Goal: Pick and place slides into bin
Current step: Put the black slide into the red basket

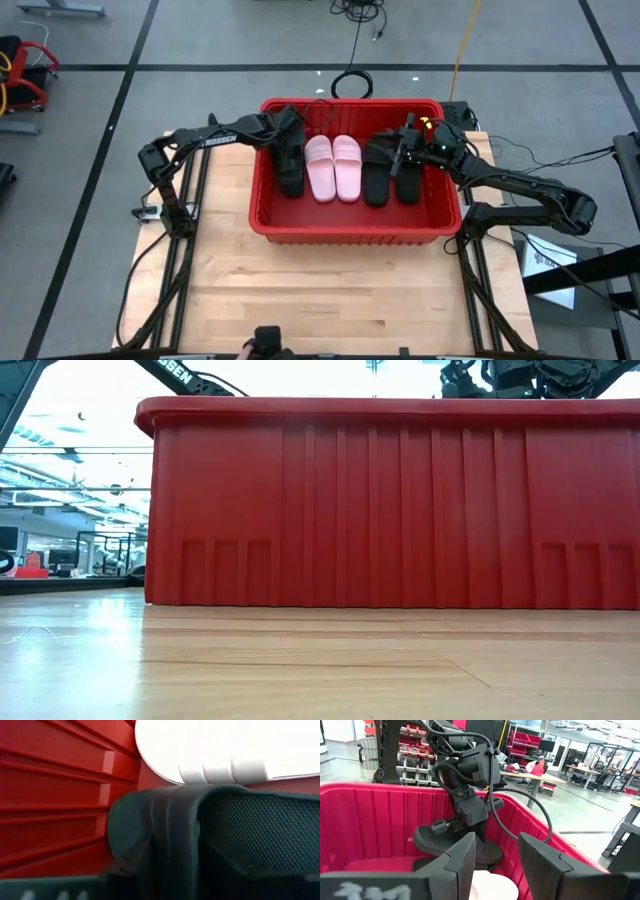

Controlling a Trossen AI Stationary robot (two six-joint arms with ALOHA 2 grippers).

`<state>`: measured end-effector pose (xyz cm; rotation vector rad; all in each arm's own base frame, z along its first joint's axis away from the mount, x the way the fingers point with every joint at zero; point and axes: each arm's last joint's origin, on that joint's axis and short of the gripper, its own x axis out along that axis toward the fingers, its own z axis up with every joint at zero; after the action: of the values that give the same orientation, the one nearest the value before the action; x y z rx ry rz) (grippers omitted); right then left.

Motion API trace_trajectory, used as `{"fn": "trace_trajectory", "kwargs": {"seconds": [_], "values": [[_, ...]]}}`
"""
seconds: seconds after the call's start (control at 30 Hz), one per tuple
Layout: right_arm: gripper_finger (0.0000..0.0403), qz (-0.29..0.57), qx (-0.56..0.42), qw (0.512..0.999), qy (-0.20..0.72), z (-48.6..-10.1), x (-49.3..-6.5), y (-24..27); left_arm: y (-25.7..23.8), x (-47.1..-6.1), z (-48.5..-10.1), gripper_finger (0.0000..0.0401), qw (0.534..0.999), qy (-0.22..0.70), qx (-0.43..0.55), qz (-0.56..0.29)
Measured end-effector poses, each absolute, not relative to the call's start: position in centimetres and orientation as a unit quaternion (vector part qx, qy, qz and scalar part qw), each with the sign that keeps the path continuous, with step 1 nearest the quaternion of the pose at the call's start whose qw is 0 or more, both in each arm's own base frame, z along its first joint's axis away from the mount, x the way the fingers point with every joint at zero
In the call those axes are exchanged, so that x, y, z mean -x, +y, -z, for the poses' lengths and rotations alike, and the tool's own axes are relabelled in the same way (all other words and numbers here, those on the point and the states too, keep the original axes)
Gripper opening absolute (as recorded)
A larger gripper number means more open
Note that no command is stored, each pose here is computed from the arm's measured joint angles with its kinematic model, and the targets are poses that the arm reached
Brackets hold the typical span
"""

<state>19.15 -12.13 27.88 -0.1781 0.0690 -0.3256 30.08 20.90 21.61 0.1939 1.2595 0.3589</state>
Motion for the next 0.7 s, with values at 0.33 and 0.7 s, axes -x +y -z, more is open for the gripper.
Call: {"fn": "trace_trajectory", "kwargs": {"seconds": [0.33,0.7], "values": [[0.0141,0.162,0.090,0.982,0.035,-27.9,-19.2,-12.1,19.2,-31.2,-22.8,0.0245,0.789,0.587,-0.070,-0.166],[0.0141,0.159,0.078,0.982,0.060,-26.7,-19.9,-12.7,17.4,-32.2,-23.2,0.0257,0.778,0.597,-0.094,-0.171]]}}
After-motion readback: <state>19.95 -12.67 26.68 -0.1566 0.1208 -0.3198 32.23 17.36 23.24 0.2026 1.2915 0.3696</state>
